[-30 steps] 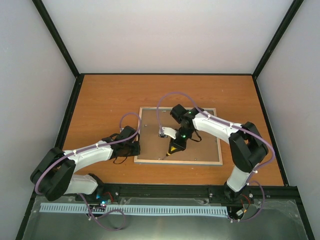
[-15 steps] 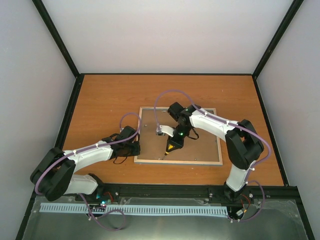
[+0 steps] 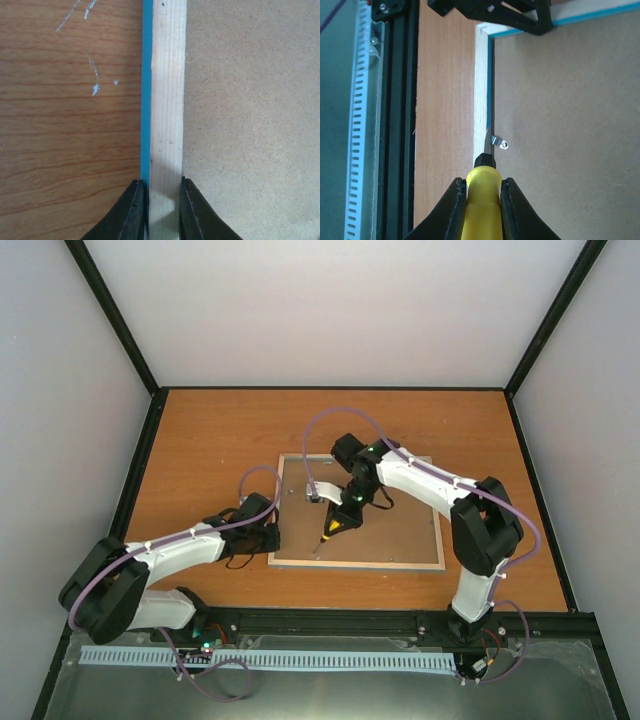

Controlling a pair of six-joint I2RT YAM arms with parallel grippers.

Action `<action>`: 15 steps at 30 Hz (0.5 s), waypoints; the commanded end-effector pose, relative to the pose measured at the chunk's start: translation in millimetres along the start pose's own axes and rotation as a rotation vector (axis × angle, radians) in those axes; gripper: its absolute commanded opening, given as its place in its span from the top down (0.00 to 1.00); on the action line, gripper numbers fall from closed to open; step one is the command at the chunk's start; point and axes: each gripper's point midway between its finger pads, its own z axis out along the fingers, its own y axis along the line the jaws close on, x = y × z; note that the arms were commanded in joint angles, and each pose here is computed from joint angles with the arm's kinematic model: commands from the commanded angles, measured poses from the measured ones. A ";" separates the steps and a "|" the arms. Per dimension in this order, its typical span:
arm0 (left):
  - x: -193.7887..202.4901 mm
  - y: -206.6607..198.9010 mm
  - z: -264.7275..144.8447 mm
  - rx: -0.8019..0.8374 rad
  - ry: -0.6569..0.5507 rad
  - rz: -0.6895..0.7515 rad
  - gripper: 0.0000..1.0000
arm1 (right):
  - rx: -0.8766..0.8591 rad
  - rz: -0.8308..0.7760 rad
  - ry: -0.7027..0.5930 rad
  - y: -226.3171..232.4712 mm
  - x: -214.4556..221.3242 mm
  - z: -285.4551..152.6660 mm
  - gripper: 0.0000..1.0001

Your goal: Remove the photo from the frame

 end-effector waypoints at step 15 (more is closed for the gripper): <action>4.9 -1.0 -5.6 0.021 -0.001 -0.001 0.99 | -0.005 -0.024 0.067 -1.4 20.8 14.8 0.97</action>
